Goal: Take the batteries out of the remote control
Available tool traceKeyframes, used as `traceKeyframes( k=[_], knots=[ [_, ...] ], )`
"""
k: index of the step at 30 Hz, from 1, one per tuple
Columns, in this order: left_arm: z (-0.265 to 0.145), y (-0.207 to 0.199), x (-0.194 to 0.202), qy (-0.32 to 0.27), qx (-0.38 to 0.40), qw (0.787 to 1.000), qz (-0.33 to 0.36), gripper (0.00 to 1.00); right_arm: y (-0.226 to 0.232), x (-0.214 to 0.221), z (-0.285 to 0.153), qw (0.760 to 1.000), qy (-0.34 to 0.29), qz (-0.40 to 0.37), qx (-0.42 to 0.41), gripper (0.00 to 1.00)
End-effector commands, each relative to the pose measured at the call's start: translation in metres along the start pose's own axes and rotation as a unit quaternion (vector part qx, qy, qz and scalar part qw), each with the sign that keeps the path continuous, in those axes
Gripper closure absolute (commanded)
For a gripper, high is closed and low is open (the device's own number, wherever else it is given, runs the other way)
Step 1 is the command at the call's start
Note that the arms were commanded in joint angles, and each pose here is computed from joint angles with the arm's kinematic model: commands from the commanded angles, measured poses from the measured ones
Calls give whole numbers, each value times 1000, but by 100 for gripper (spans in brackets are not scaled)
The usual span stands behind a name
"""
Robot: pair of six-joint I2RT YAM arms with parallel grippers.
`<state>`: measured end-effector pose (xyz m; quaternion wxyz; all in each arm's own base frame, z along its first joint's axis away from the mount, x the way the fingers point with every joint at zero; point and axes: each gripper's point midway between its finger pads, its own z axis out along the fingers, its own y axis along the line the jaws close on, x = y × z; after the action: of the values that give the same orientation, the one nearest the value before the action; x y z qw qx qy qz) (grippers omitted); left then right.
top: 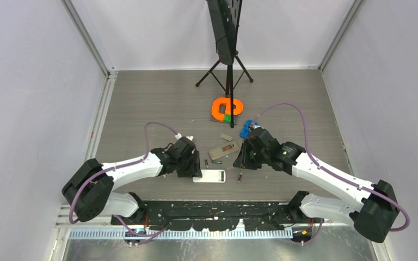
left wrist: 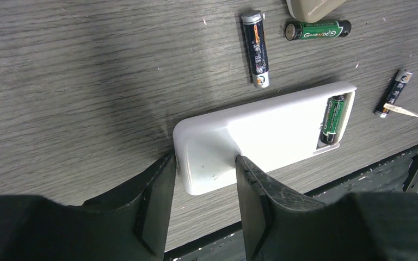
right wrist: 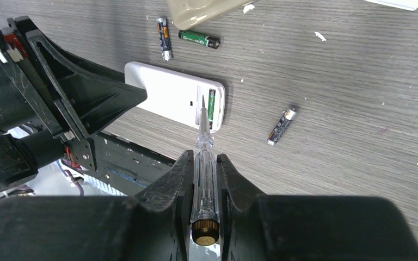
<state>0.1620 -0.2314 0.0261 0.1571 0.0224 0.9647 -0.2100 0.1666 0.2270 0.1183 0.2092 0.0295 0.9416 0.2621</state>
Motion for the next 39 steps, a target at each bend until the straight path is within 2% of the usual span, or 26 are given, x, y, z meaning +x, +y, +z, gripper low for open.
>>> traceKeyframes(
  k=[1,17,22,30,36,39],
  knots=[
    [3,2,3,0,-2,1000,14,53,7,2,-6,1000,17,-22,-9,100],
    [-1,1,4,-5,8,1000,14,52,19,5,3,998,25,-62,19,100],
    [-2,-2,2,-6,12,1000,13,51,6,1,5,994,16,-87,70,100],
    [0,-8,0,-3,20,1000,21,51,15,13,20,997,28,-66,33,100],
    [-1,-5,3,-2,19,1000,20,51,-1,6,14,991,15,-91,95,100],
    [-1,-5,3,-2,19,1000,20,50,0,3,10,989,12,-105,100,100]
  ],
)
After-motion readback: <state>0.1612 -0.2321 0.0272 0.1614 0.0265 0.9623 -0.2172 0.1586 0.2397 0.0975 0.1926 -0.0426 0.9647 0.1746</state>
